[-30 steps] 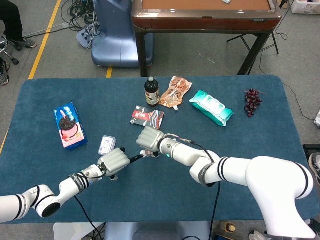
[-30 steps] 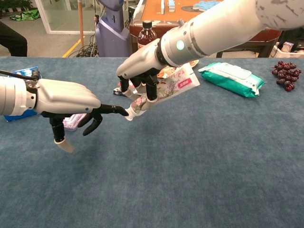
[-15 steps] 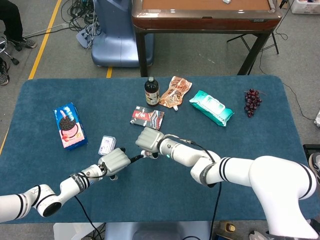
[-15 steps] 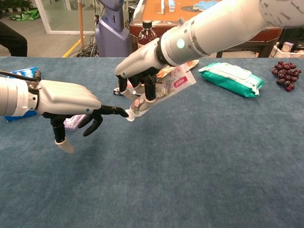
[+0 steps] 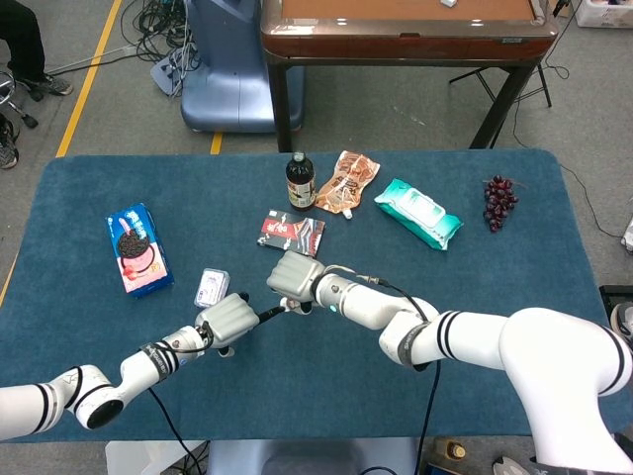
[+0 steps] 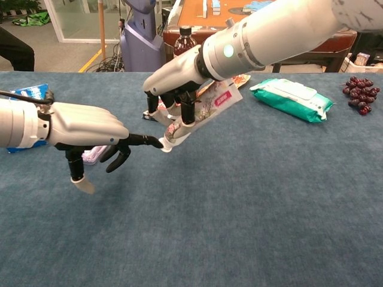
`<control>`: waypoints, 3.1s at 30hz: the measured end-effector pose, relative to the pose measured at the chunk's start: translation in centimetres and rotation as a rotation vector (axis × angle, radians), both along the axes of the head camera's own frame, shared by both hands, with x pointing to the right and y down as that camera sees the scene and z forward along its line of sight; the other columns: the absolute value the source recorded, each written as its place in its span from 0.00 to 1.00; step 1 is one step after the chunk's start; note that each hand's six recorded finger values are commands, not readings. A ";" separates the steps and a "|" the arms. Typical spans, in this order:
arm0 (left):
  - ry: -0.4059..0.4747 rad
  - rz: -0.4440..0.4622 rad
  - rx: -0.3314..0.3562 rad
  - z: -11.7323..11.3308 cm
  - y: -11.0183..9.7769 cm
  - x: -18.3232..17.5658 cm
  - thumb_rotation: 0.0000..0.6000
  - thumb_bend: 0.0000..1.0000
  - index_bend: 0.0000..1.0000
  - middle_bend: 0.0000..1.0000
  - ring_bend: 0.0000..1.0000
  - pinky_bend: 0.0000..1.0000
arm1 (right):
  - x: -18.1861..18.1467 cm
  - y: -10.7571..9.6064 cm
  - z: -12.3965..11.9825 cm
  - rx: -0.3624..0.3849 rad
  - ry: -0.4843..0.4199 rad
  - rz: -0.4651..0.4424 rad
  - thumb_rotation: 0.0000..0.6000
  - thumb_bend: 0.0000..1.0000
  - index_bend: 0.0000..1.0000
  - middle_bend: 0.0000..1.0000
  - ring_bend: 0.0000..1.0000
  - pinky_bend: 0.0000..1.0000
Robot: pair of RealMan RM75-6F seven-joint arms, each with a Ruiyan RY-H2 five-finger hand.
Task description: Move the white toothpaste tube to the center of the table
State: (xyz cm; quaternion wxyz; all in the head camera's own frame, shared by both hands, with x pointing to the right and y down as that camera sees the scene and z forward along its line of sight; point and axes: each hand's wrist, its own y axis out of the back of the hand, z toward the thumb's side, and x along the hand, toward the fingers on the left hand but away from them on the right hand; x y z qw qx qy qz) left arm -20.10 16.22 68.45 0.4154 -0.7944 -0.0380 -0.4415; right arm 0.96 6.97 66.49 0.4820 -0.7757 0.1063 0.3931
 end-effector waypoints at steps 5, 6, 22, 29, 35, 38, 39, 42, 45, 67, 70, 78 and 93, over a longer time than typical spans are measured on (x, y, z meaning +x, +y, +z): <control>-0.001 0.000 0.001 0.1 -0.1 0.0 1.00 0.11 0.00 0.54 0.51 0.23 | -0.1 0.1 -0.1 -0.005 -0.005 0.002 1.00 0.99 1.00 0.90 0.98 0.60; -0.001 0.000 0.002 0.1 -0.1 0.0 1.00 0.11 0.00 0.54 0.51 0.23 | -0.1 0.1 -0.1 -0.007 -0.008 0.003 1.00 0.99 1.00 0.90 0.98 0.60; -0.003 -0.006 0.007 0.0 -0.2 -0.2 1.00 0.11 0.00 0.54 0.51 0.24 | 0.3 -0.1 -0.1 -0.013 -0.006 0.013 1.00 0.99 1.00 0.90 0.99 0.60; -0.009 -0.020 0.022 -0.6 -0.6 -0.9 1.00 0.11 0.00 0.54 0.51 0.24 | 1.1 -0.9 -0.2 -0.006 0.012 0.024 1.00 0.99 1.00 0.90 0.99 0.60; -0.021 -0.040 0.042 -1.4 -1.1 -2.1 1.00 0.11 0.00 0.54 0.51 0.24 | 2.3 -2.2 -1.2 0.014 0.041 0.034 1.00 0.99 1.00 0.90 0.99 0.60; -0.023 -0.053 0.050 -1.9 -1.2 -2.7 1.00 0.11 0.00 0.54 0.50 0.24 | 3.0 -3.1 -2.1 0.031 0.060 0.039 1.00 0.99 1.00 0.90 0.99 0.60; -0.023 -0.058 0.052 -2.1 -1.2 -2.8 1.00 0.11 0.00 0.54 0.50 0.24 | 3.3 -3.5 -2.5 0.038 0.068 0.040 1.00 0.99 1.00 0.90 0.99 0.60; -0.023 -0.070 0.058 -2.4 -1.3 -3.2 1.00 0.11 0.00 0.54 0.50 0.24 | 4.2 -3.8 -3.2 0.054 0.100 0.032 1.00 0.99 1.00 0.90 0.99 0.60; -0.028 -0.077 0.065 -2.7 -1.5 -3.6 1.00 0.11 0.00 0.54 0.50 0.24 | 5.3 -3.5 -2.9 0.060 0.152 0.004 1.00 0.99 1.00 0.90 0.99 0.60; -0.094 -0.267 0.164 -3.8 -4.8 -8.6 1.00 0.11 0.19 0.46 0.44 0.24 | 4.8 -0.1 1.1 0.037 0.198 0.014 1.00 0.45 0.54 0.59 0.62 0.55; -0.105 -0.283 0.166 -3.8 -4.8 -9.3 1.00 0.11 0.19 0.46 0.44 0.24 | 4.4 0.2 1.5 0.028 0.189 0.032 1.00 0.40 0.41 0.52 0.57 0.53; -0.109 -0.316 0.180 -4.2 -5.1 -10.3 1.00 0.11 0.18 0.46 0.44 0.24 | 3.1 0.0 1.6 0.026 0.164 0.068 1.00 0.31 0.05 0.28 0.40 0.47; -0.055 -0.587 0.279 -5.9 -6.3 -15.3 1.00 0.11 0.11 0.40 0.43 0.24 | 13.3 -4.9 -3.8 0.151 0.047 0.391 1.00 0.21 0.00 0.14 0.24 0.40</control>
